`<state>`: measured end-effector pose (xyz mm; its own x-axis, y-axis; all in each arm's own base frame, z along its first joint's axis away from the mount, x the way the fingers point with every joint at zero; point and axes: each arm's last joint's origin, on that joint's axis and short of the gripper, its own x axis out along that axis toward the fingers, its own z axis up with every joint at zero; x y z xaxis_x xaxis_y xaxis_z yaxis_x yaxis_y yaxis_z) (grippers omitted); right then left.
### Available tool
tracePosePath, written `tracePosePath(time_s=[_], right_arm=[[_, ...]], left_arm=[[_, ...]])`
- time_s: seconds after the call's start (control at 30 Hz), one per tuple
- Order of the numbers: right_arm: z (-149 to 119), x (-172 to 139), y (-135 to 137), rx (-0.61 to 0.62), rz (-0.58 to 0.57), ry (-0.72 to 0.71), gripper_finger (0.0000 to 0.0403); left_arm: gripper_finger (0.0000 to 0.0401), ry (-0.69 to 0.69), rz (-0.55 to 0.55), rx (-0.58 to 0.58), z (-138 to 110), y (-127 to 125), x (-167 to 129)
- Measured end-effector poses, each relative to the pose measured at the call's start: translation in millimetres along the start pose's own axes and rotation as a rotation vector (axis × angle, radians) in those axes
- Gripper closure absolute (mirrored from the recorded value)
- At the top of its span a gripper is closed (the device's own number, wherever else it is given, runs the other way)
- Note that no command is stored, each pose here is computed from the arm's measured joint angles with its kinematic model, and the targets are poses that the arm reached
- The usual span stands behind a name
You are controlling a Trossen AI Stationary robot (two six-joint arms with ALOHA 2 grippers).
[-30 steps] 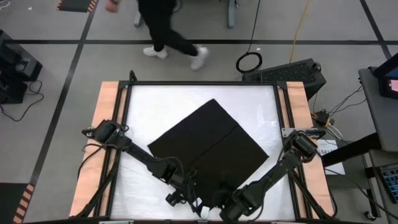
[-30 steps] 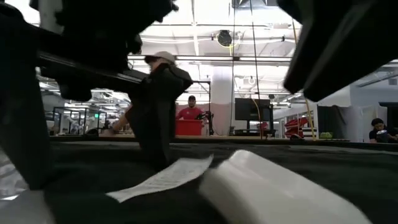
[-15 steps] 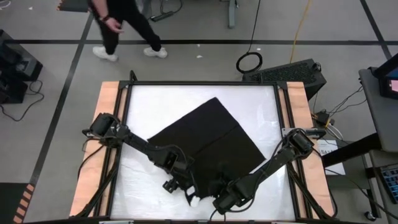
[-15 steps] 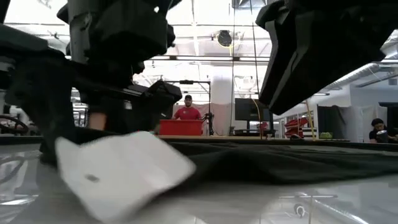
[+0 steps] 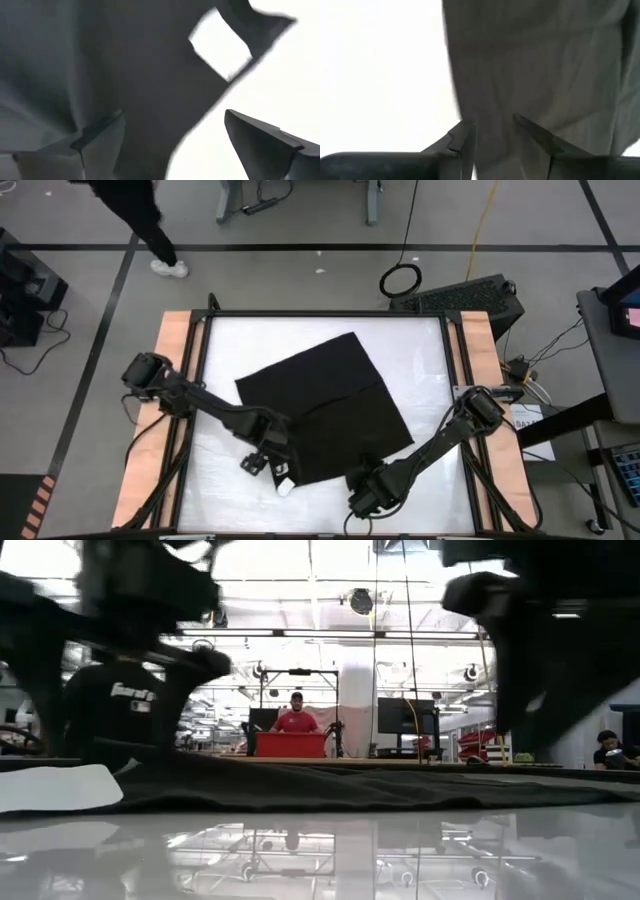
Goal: Roll napkin
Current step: Roll the black napkin
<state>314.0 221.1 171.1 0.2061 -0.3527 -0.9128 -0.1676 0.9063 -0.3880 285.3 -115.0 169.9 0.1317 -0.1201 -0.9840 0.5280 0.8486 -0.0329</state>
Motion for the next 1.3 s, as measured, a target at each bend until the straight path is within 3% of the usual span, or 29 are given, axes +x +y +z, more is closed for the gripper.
tracePosePath(time_s=[0.13,0.3,0.53,0.73,0.87,1.1,1.3], right_arm=[[-12,-2,-1,-0.059,0.016,0.122,0.0287],[-24,-6,-6,-0.05,0.082,0.132,0.0287],[-51,-19,-17,0.154,0.145,0.014,0.0287],[-89,-25,-17,0.294,0.179,-0.037,0.0287],[-112,-22,-17,0.387,0.176,-0.063,0.0287],[-140,-14,-11,0.491,0.161,-0.059,0.0287],[-152,-6,-8,0.496,0.136,-0.037,0.0287]], left_arm=[[0.0056,0.041,-0.004,-0.054,-3,-15,-3],[0.0056,-0.058,-0.025,-0.074,9,-43,-2],[0.0056,-0.25,-0.035,-0.017,27,-84,-4],[0.0056,-0.259,0.127,0.149,28,-116,15],[0.0056,-0.214,0.215,0.224,28,-121,34],[0.0061,-0.231,0.279,0.258,32,-120,36],[0.0115,-0.267,0.327,0.268,38,-112,36]])
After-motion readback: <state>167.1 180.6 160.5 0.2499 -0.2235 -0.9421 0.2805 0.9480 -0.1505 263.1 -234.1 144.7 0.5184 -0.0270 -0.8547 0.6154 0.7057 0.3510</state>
